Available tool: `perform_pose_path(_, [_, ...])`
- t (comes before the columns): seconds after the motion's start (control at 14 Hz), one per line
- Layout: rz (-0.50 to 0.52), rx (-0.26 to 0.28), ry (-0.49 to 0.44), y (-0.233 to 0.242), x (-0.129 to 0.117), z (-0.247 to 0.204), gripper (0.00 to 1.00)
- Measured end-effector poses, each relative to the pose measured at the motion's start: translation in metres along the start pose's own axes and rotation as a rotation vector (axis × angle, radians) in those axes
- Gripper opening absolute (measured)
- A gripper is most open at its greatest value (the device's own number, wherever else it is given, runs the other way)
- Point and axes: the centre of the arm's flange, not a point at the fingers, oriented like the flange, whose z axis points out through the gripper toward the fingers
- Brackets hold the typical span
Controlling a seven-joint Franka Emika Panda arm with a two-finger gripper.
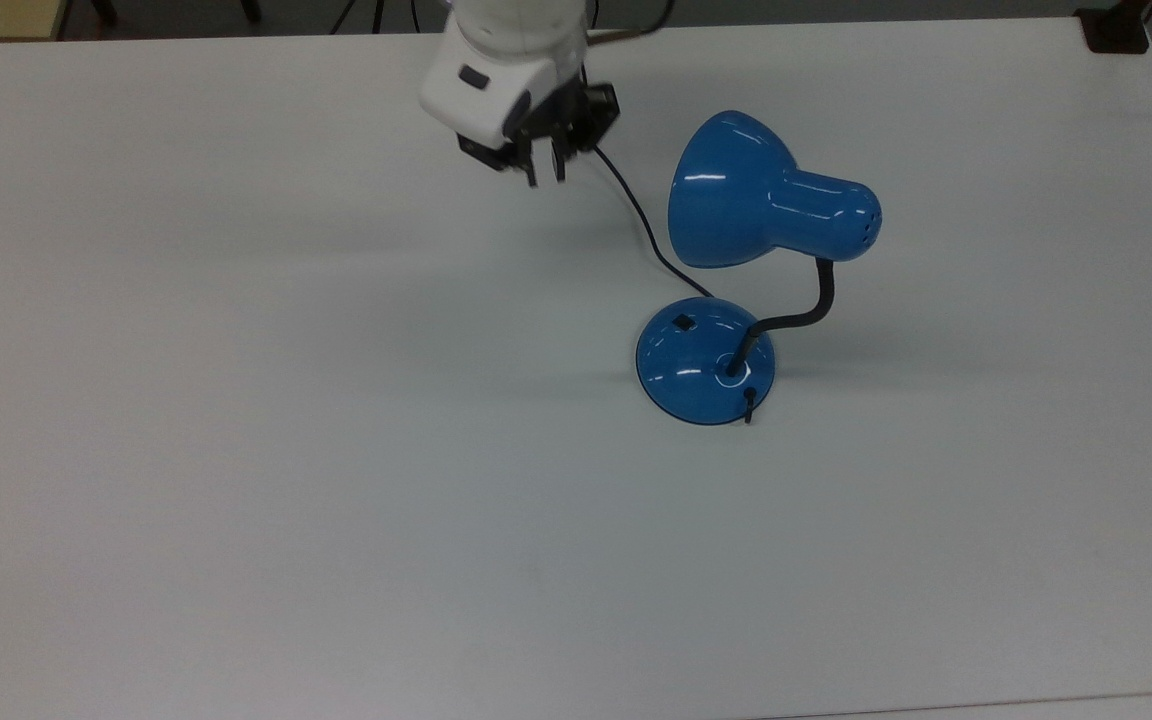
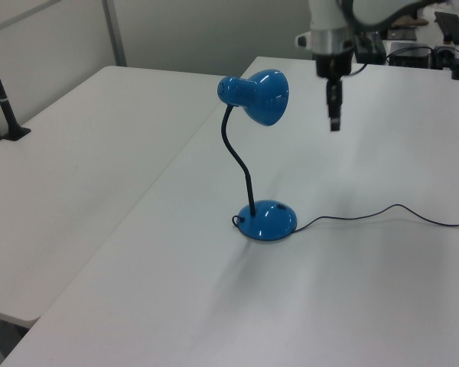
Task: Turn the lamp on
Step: 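Lower the gripper onto the switch on the lamp base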
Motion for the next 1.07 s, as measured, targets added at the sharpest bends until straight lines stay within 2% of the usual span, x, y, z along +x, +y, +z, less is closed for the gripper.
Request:
perform_pose_path(0.14, [0.039,0.005,0.045,-0.013,0.014,0.021,0.03])
perform_pose_path(0.21, [0.063,0.008,0.065,-0.020,0.021,0.030,0.01])
perform_pose_path(0.64, [0.242,0.032,0.177,-0.066,0.051,0.074,0.01])
perform_pose_path(1.07, [0.332,0.053,0.216,-0.082,0.068,0.113,0.01])
